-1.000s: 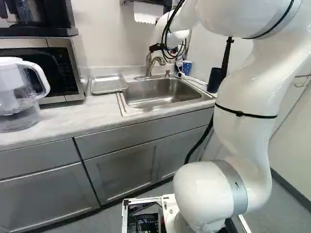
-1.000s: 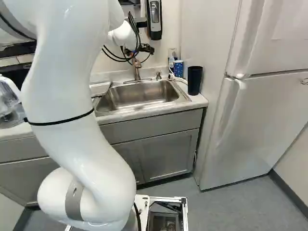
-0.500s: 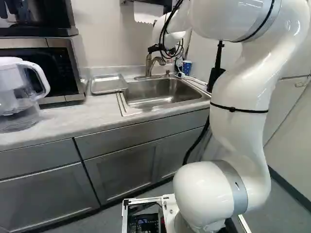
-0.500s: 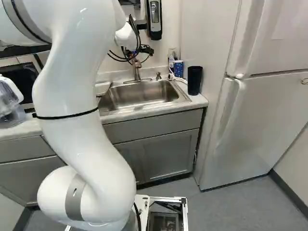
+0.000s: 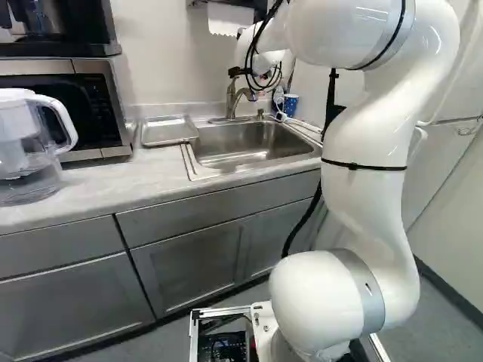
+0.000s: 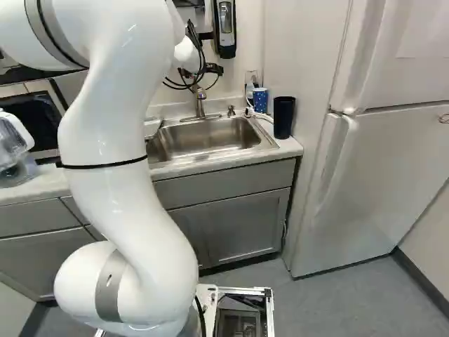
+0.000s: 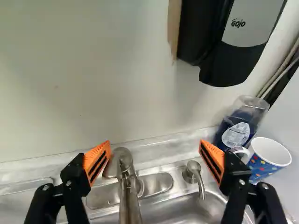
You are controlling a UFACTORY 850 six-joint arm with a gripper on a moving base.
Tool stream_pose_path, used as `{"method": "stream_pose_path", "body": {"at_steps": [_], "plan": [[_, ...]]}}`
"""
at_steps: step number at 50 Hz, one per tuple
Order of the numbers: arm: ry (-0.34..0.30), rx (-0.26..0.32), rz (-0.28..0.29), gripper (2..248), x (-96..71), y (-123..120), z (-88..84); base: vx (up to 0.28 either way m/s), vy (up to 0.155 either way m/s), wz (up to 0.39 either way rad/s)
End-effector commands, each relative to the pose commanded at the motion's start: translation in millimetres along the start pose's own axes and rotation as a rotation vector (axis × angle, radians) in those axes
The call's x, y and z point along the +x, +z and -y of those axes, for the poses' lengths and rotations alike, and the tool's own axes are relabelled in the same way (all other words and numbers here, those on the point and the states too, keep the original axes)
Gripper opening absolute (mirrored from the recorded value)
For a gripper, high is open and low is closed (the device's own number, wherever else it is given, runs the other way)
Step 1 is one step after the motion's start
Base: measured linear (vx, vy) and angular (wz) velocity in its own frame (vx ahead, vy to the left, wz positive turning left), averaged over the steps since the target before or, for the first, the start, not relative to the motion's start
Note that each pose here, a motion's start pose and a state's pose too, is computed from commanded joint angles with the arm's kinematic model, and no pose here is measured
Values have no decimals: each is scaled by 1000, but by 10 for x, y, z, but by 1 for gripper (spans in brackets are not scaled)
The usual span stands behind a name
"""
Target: Rinse the cup and place it in the tray
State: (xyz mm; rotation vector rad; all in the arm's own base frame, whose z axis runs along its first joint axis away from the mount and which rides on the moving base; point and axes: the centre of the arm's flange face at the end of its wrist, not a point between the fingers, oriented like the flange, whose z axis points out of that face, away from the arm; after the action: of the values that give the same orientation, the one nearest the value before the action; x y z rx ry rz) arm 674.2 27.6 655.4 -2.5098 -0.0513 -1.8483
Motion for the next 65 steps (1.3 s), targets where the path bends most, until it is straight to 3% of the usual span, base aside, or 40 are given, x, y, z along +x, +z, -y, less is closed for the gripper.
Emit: {"method": "stream_pose_path", "body": {"at_steps": [16,32,51,65], "plan": [[-2,5,1,247,-4,-20,35,0,0,0],[-4,11,30,247,-74,-282,76,0,0,0],[6,-17,104,247,-194,-553,-113,0,0,0],[15,-39,119,247,-194,-492,-261,0,0,0]]}}
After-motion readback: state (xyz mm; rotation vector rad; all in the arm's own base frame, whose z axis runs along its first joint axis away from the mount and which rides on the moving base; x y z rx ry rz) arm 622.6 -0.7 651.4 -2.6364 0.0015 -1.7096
